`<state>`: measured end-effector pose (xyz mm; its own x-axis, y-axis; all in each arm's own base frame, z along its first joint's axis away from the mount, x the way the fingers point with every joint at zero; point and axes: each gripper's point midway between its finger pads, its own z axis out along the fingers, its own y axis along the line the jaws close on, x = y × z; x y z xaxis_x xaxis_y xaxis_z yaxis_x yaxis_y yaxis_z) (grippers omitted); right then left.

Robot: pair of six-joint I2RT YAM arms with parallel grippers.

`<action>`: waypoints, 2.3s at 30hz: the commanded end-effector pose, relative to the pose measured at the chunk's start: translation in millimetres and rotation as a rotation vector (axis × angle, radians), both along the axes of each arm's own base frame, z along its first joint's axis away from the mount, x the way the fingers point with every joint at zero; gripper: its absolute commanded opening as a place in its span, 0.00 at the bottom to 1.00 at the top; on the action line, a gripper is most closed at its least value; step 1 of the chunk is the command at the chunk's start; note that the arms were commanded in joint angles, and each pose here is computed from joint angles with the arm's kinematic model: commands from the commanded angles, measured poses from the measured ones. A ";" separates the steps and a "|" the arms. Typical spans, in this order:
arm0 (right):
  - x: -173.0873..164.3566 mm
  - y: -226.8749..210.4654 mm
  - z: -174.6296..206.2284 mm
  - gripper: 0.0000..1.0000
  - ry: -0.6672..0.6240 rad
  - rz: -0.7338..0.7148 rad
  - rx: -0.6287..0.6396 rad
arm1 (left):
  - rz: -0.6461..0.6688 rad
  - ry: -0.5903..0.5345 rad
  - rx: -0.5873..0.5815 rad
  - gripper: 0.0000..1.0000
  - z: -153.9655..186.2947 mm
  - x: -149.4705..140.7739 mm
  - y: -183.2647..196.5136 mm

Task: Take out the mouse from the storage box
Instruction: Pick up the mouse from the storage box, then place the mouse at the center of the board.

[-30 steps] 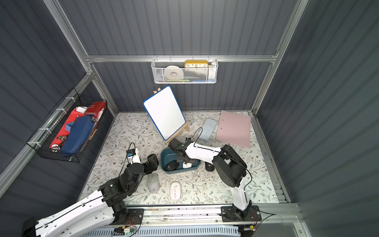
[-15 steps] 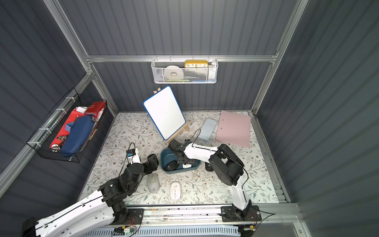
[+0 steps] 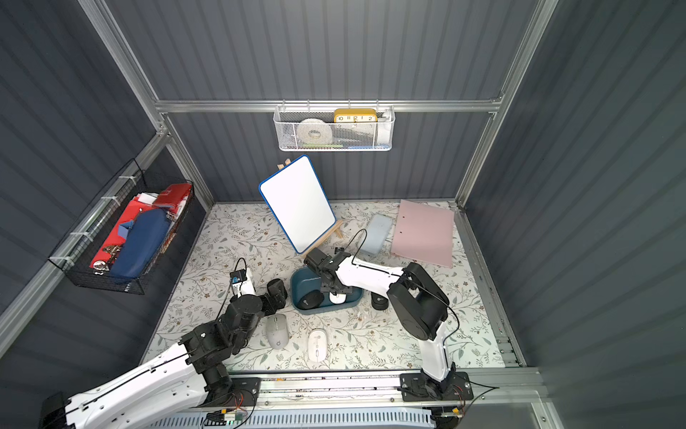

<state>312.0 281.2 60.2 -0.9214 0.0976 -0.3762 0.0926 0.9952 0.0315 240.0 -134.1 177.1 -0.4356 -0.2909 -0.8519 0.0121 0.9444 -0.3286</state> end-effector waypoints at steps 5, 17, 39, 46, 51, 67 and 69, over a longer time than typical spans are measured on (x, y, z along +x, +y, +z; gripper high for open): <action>4.1 -6.0 46.2 0.54 -0.073 0.001 0.021 | -0.006 -0.005 0.011 1.00 0.1 0.1 1.3; 10.7 -56.5 103.2 0.55 -0.219 -0.046 -0.021 | -0.005 -0.004 0.010 0.99 -0.2 0.1 1.2; 73.1 -126.5 41.5 0.55 -0.100 -0.207 0.037 | 0.003 -0.002 0.017 0.99 -0.8 1.6 1.3; 75.8 -126.6 8.6 0.55 -0.032 -0.222 0.047 | 0.012 0.011 0.036 0.99 -4.1 3.7 0.6; 75.2 -127.9 -10.4 0.55 0.007 -0.245 0.068 | 0.012 0.009 0.032 0.99 -3.5 3.4 0.7; 76.9 -128.9 -37.7 0.58 0.055 -0.273 0.075 | 0.007 0.016 0.042 0.99 -5.0 5.0 -1.9; 77.4 -129.3 -37.0 0.62 0.051 -0.273 0.072 | 0.003 0.016 0.042 1.00 -5.2 5.0 -2.9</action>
<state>392.3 150.9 27.0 -0.8738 0.3607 -0.3262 0.3520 0.9319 0.0873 241.9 -136.3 164.1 -0.4639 -0.2543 -0.8486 0.0008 0.9578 -0.2875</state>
